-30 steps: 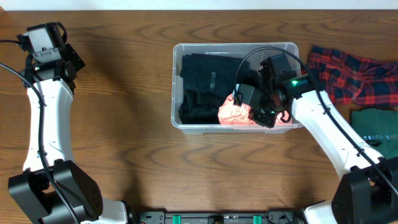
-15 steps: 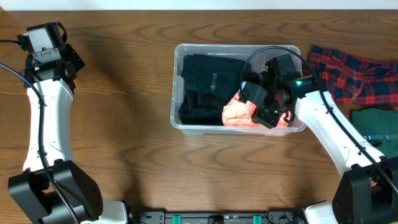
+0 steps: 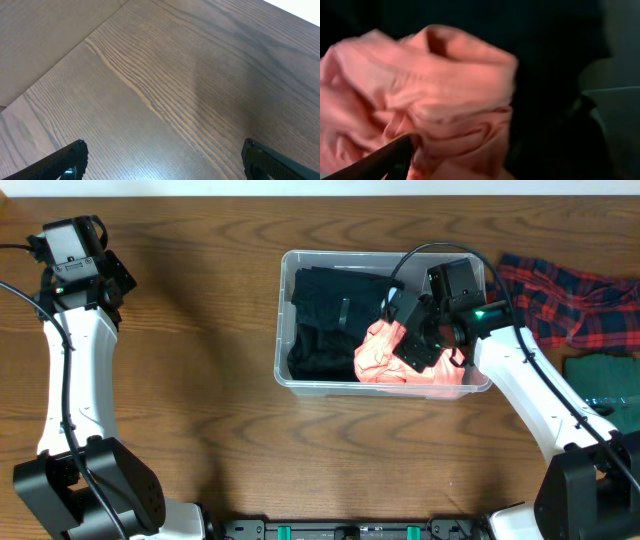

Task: Pack container
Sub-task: 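Press the pink garment down into the container's right side with the right gripper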

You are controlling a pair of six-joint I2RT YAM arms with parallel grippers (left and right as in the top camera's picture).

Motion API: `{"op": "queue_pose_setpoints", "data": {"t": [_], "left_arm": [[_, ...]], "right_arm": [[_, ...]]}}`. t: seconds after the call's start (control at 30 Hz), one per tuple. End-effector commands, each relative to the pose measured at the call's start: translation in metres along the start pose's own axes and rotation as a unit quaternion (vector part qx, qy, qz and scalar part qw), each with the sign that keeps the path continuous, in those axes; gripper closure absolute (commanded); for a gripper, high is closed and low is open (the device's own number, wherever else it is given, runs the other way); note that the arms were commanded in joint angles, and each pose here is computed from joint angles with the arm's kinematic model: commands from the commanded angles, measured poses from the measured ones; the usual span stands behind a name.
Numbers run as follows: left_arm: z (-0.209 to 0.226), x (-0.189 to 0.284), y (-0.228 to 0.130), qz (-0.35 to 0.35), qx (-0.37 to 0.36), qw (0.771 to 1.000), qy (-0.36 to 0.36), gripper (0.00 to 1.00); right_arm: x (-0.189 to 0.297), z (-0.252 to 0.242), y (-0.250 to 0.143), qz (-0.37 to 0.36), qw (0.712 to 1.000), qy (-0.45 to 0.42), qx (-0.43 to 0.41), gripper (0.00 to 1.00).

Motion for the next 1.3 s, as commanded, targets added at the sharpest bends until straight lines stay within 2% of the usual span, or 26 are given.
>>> {"op": "queue_pose_setpoints", "data": {"t": [0.0, 0.23, 0.57, 0.9, 1.03, 1.13, 1.2, 1.27], "left_arm": [[0.005, 0.003, 0.003, -0.004, 0.003, 1.0, 0.007, 0.02], [0.005, 0.003, 0.003, -0.004, 0.003, 1.0, 0.007, 0.02], [0.005, 0.003, 0.003, -0.004, 0.003, 1.0, 0.007, 0.02], [0.005, 0.003, 0.003, -0.004, 0.003, 1.0, 0.007, 0.02], [0.005, 0.003, 0.003, -0.004, 0.003, 1.0, 0.007, 0.02], [0.005, 0.003, 0.003, -0.004, 0.003, 1.0, 0.007, 0.02], [0.005, 0.003, 0.003, -0.004, 0.003, 1.0, 0.007, 0.02], [0.005, 0.003, 0.003, -0.004, 0.003, 1.0, 0.007, 0.02]], "right_arm": [[0.0, -0.004, 0.003, -0.01, 0.998, -0.003, -0.063, 0.21], [-0.001, 0.0, 0.002, -0.007, 0.992, 0.0, -0.125, 0.35], [0.004, -0.002, 0.009, -0.021, 0.983, -0.002, -0.182, 0.35], [0.059, -0.003, 0.036, -0.101, 0.969, -0.013, -0.226, 0.36], [0.085, 0.001, 0.04, -0.133, 0.958, -0.014, -0.252, 0.47], [0.097, 0.004, 0.039, -0.142, 0.952, -0.012, -0.271, 0.61], [0.098, 0.006, 0.034, -0.133, 0.949, -0.009, -0.284, 0.76], [0.096, 0.008, 0.028, -0.118, 0.946, -0.006, -0.302, 0.85]]}}
Point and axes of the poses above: each gripper's point midway between its finger pads, its own x axis back along the fingers, its own z axis along the line the jaws close on, y = z × x, the point moved 2 cm from there along x, back along the fingers, and after that the axes turned 15 degrees about -x, right-handed, at the moved point
